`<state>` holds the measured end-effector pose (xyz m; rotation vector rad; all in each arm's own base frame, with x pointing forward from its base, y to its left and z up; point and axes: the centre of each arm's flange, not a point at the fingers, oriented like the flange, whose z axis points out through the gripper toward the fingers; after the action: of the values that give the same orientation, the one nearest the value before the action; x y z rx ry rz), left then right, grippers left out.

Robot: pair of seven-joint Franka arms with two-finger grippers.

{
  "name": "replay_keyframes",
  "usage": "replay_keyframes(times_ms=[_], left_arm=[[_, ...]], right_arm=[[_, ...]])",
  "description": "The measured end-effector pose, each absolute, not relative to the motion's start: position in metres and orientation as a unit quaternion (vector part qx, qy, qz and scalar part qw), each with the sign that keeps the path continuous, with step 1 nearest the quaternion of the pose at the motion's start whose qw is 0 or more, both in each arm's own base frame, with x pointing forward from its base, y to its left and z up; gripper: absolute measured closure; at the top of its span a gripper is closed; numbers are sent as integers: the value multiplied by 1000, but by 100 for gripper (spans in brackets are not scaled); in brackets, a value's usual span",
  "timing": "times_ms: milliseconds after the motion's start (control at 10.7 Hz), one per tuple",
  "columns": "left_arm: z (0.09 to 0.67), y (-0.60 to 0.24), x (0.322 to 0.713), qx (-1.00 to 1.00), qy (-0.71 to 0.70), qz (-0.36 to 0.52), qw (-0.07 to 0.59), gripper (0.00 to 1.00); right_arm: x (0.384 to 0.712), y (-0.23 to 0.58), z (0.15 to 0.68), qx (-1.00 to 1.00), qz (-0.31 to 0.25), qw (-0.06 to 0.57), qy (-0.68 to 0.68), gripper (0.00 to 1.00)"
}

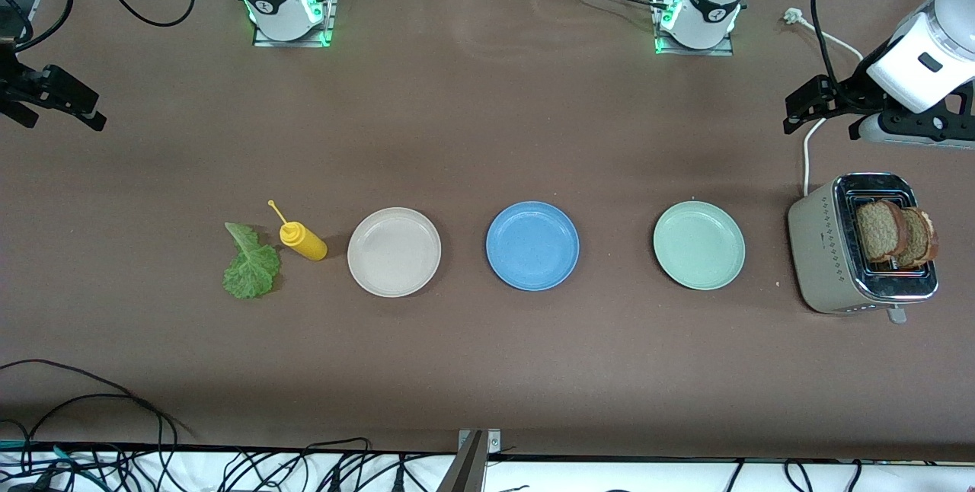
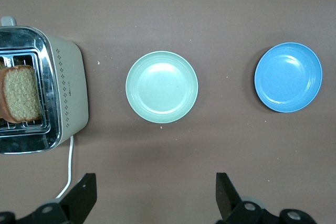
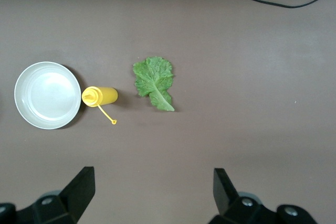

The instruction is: Make sandwich in blue plate with both arms

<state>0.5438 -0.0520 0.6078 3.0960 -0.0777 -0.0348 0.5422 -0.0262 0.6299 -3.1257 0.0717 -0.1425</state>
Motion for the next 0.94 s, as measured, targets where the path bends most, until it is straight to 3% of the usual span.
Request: replay_keyframes(times_ms=[937], left_arm=[[606,-53,541,999,-27,-24,21,0]], right_arm=[[542,-26,630,-999,-46,6,23,0]])
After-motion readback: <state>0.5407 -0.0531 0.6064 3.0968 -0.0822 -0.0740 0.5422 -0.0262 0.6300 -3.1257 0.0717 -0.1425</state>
